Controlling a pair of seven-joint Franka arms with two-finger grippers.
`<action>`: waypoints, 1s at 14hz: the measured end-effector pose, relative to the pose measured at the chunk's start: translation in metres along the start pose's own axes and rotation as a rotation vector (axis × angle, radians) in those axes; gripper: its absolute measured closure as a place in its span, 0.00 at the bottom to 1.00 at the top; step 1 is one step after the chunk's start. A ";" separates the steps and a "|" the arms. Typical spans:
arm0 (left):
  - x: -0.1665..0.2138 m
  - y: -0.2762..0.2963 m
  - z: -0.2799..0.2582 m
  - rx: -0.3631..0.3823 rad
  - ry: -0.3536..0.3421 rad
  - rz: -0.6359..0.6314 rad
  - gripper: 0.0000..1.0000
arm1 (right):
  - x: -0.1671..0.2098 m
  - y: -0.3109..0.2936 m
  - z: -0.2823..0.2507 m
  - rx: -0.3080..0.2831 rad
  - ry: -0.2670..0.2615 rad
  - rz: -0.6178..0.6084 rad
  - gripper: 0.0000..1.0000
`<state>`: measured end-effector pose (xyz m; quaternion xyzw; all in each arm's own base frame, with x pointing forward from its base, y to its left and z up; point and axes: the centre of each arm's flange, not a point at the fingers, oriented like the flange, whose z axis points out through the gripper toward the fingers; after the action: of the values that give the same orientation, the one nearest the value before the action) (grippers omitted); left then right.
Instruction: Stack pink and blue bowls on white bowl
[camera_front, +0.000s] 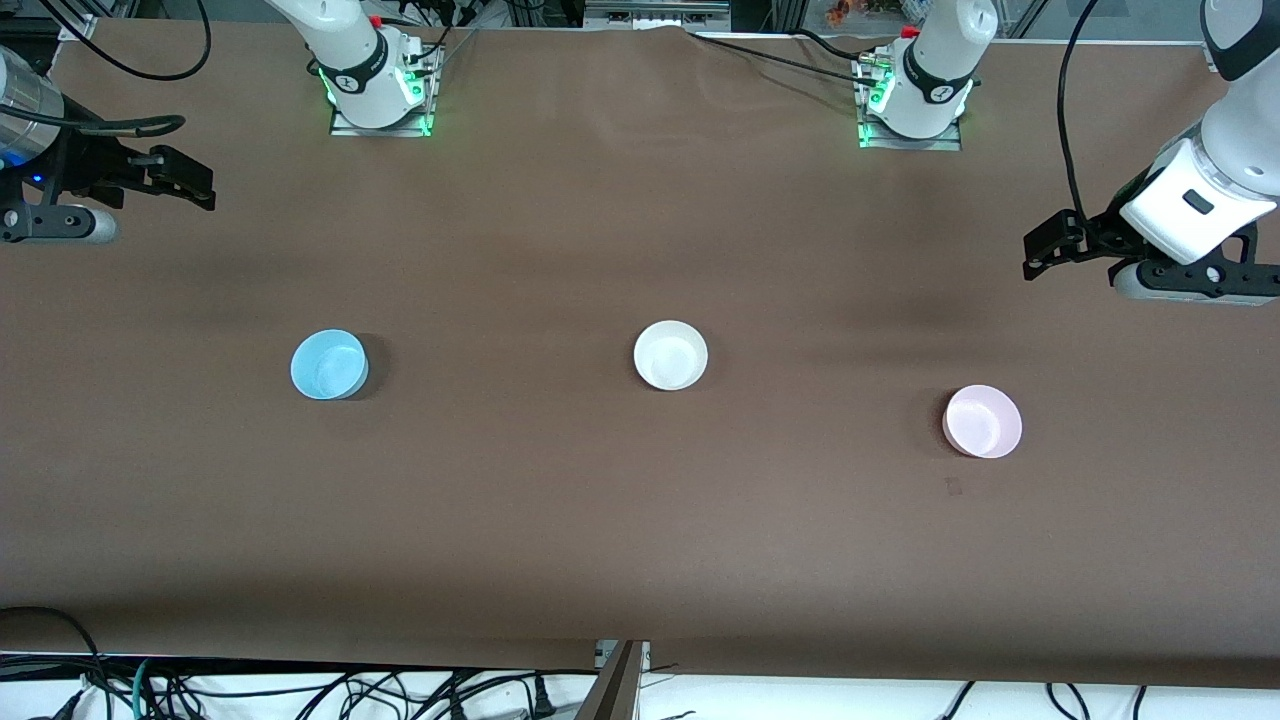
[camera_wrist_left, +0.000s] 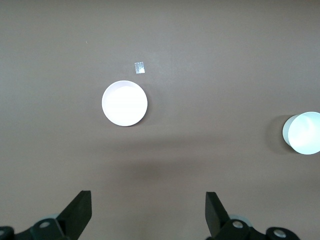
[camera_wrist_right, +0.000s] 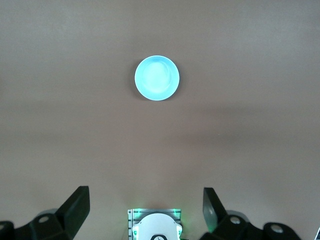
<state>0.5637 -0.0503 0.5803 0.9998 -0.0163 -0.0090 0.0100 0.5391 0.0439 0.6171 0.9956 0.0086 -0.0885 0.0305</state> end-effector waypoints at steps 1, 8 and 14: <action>0.000 0.000 0.000 0.000 0.000 0.003 0.00 | 0.000 0.000 0.000 0.000 0.000 0.000 0.00; 0.001 -0.003 0.006 0.001 -0.018 0.013 0.00 | 0.000 0.000 0.000 0.000 0.000 0.000 0.00; 0.019 -0.065 0.083 0.009 -0.061 -0.012 0.00 | 0.000 0.001 0.000 0.000 0.000 0.000 0.00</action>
<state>0.5829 0.0125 0.4960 0.9992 -0.0104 -0.0393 0.0050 0.5392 0.0434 0.6170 0.9956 0.0085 -0.0886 0.0304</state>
